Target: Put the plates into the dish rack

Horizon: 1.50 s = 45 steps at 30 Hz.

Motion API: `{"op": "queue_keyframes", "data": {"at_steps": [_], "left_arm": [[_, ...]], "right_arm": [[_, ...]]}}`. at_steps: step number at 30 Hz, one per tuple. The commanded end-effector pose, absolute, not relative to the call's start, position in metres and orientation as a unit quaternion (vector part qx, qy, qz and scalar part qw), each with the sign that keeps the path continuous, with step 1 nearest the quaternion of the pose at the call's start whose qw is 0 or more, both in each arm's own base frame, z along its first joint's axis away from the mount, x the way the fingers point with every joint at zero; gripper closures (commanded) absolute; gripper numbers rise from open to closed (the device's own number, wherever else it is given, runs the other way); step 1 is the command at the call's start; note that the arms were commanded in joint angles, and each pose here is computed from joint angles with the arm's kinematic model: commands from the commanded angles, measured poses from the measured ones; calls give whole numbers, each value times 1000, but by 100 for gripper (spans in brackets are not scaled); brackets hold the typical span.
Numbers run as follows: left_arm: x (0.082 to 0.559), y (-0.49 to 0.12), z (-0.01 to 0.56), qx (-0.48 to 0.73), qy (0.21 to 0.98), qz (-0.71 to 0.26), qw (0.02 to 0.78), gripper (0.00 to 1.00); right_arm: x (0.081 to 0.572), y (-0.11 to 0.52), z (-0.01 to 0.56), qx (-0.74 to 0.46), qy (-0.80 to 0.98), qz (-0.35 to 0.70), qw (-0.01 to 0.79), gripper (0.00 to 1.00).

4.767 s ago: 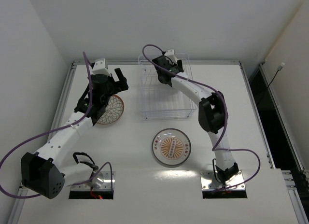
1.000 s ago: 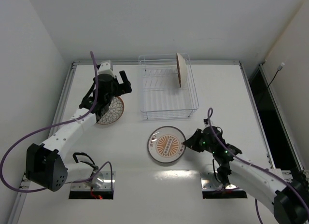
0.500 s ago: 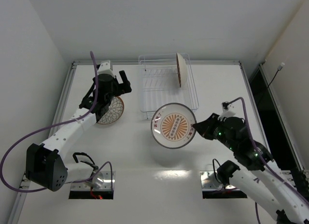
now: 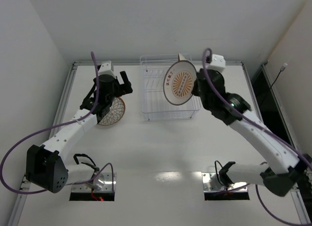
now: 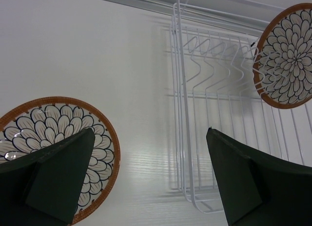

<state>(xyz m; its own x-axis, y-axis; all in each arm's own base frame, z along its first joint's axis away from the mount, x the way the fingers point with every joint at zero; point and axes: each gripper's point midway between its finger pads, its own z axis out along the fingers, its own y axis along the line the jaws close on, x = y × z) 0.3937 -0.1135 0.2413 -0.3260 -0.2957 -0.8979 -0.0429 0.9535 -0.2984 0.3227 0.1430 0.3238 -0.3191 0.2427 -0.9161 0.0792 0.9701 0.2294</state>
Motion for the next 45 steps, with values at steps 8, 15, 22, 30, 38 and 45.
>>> {"op": "queue_keyframes", "data": {"at_steps": [8,15,22,30,38,45], "left_arm": [[398,-116,261,-106,792,-118,590,0],[399,-117,257,-105,795,-116,586,0],[398,-116,261,-106,792,-118,590,0],[398,-116,261,-106,792,-118,590,0],[398,-116,261,-106,792,-118,590,0],[397,-114,256,-108,794,-113,587,0]], "right_arm": [[404,188,381,78,741,-161,647,100],[427,210,383,71,713,-244,653,100],[448,213,360,53,706,-309,635,100],[474,202,333,38,706,-348,615,100],[495,196,305,6,716,-358,599,100],[508,201,272,-19,725,-374,578,100]]}}
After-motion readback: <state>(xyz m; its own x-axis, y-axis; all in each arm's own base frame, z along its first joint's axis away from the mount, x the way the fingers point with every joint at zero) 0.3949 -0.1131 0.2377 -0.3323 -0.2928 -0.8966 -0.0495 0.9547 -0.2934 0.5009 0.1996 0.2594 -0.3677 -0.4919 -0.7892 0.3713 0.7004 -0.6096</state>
